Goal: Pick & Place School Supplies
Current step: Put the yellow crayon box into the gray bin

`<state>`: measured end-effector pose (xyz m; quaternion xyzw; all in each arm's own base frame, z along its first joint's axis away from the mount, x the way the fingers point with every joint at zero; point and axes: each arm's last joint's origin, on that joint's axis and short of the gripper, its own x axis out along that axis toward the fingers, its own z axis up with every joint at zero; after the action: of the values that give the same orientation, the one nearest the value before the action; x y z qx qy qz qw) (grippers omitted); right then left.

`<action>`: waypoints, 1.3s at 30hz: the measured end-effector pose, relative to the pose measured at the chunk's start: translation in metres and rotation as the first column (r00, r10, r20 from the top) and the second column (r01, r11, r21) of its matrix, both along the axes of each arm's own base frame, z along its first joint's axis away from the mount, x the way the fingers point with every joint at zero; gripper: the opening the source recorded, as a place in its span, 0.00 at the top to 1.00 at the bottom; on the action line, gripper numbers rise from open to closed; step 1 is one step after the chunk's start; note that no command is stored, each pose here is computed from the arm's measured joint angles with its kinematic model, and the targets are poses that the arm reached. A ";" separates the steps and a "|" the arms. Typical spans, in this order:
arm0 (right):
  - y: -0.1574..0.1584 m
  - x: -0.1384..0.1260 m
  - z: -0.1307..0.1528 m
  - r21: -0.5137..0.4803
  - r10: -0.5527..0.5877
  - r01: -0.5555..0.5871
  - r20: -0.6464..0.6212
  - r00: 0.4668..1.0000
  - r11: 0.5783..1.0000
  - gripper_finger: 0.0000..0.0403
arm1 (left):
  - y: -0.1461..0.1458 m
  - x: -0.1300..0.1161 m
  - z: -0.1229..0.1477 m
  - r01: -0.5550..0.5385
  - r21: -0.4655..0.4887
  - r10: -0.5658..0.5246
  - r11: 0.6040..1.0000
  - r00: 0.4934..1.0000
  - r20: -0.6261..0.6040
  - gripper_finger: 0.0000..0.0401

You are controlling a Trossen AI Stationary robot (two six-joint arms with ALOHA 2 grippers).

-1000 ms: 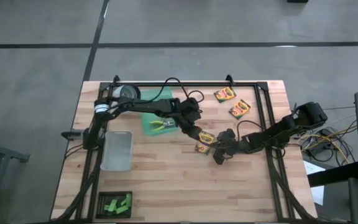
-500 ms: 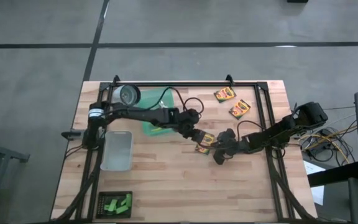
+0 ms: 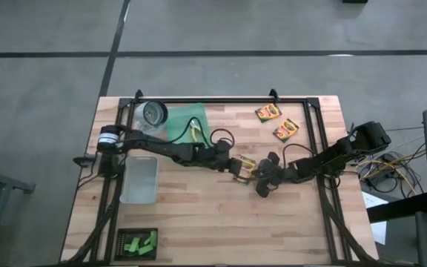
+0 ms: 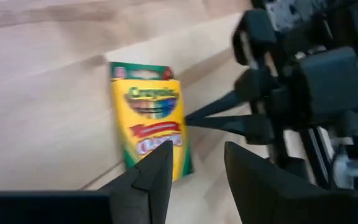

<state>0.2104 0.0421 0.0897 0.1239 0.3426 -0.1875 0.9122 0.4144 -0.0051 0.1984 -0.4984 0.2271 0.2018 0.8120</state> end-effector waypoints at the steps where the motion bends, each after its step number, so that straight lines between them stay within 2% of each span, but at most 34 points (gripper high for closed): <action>1: 0.000 0.000 0.000 -0.005 0.006 -0.006 -0.001 1.000 1.000 0.98 | -0.001 -0.004 -0.002 -0.016 0.000 0.016 1.000 1.000 -0.004 0.63; 4: 0.000 0.000 0.000 -0.008 0.009 -0.009 0.001 1.000 1.000 0.98 | -0.005 -0.011 -0.013 -0.025 -0.044 0.025 0.999 1.000 -0.005 0.63; 8: 0.000 0.001 0.001 -0.002 0.006 -0.006 0.012 1.000 1.000 0.98 | -0.012 -0.014 -0.019 -0.003 -0.087 0.013 0.996 0.994 0.111 0.63; 10: 0.000 0.001 0.002 0.001 0.005 -0.005 0.022 1.000 1.000 0.98 | -0.013 -0.016 -0.022 -0.010 -0.090 0.021 0.996 0.991 0.128 0.63; 20: 0.000 0.002 0.002 0.000 0.004 -0.004 0.031 1.000 1.000 0.98 | -0.010 -0.023 -0.032 -0.065 -0.102 0.072 0.993 0.995 0.066 0.63; 26: 0.002 0.003 0.003 -0.015 0.083 -0.083 0.019 0.996 0.996 0.98 | -0.008 -0.025 -0.035 -0.087 -0.092 0.089 0.992 0.996 0.023 0.63; 32: -0.001 0.005 0.004 -0.003 0.084 -0.084 0.030 0.996 0.996 0.98 | -0.007 -0.028 -0.040 -0.094 -0.087 0.091 0.992 0.995 -0.033 0.63; 39: -0.003 0.010 0.007 0.020 0.103 -0.104 0.048 0.994 0.994 0.98 | -0.008 -0.032 -0.046 -0.116 -0.130 0.109 0.985 0.993 -0.055 0.63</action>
<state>0.2205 0.0396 0.0966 0.1208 0.3290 -0.1332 0.9271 0.3821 -0.0130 0.1525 -0.5585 0.2307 0.2434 0.7587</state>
